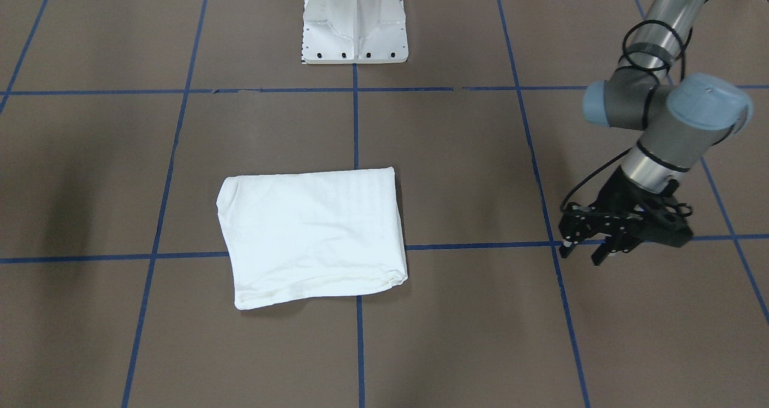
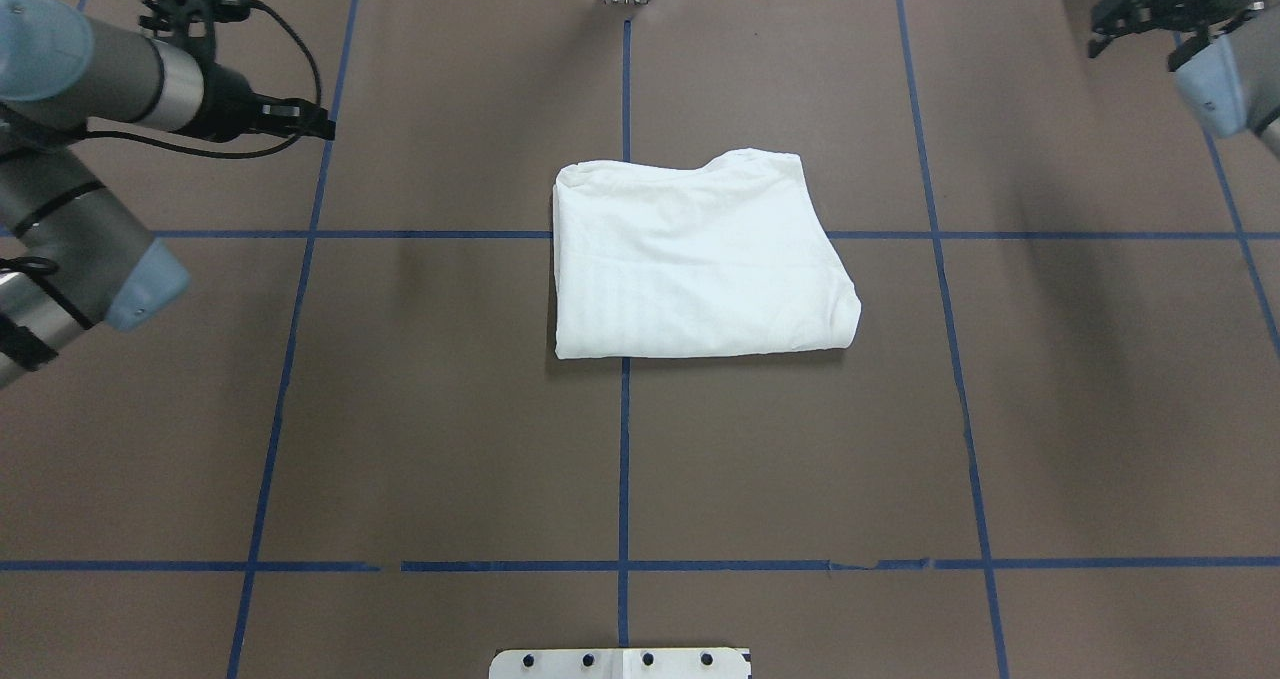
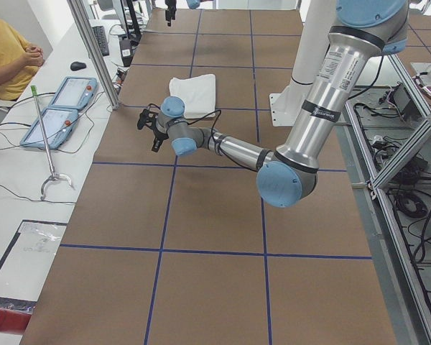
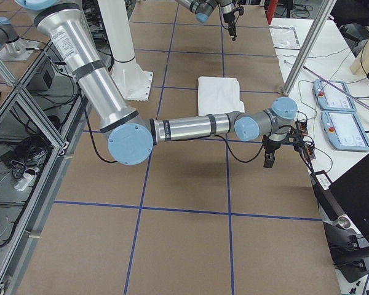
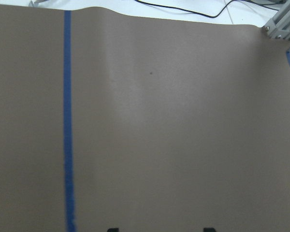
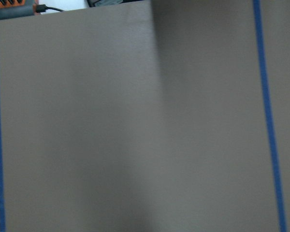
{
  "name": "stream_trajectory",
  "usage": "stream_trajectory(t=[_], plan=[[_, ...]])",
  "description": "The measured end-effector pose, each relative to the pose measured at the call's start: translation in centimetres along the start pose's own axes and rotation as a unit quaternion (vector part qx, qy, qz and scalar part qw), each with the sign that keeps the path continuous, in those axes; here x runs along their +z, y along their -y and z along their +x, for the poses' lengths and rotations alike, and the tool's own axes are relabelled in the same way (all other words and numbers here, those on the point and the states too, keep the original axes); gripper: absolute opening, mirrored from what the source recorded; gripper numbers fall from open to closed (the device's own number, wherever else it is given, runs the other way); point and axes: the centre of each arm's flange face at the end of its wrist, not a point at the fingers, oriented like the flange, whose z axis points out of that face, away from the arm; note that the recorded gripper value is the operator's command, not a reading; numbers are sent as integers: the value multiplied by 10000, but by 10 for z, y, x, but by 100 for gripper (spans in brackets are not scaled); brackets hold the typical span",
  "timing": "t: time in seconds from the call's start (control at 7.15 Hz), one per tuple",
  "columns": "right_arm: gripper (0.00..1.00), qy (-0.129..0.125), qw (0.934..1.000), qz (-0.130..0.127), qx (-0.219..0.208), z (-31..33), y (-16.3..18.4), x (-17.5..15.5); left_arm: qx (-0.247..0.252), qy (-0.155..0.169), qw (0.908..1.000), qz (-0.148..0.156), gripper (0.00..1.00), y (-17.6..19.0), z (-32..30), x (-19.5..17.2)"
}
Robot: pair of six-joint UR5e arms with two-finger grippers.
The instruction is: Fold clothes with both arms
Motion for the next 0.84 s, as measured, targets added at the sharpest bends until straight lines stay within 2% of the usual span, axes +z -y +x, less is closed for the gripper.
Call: stream_trajectory(t=[0.28,0.56,0.84], plan=[[100,-101,9985,-272,-464,93,-27,-27,700,111,9975,-73,65,-10,-106,-76],[100,-128,9978,-372,-530,151,-55,-31,1187,471,9915,-261,65,-16,-201,-147],[100,-142,9978,-363,-529,167,-75,-33,1104,777,9893,-552,68,-21,-252,-189]])
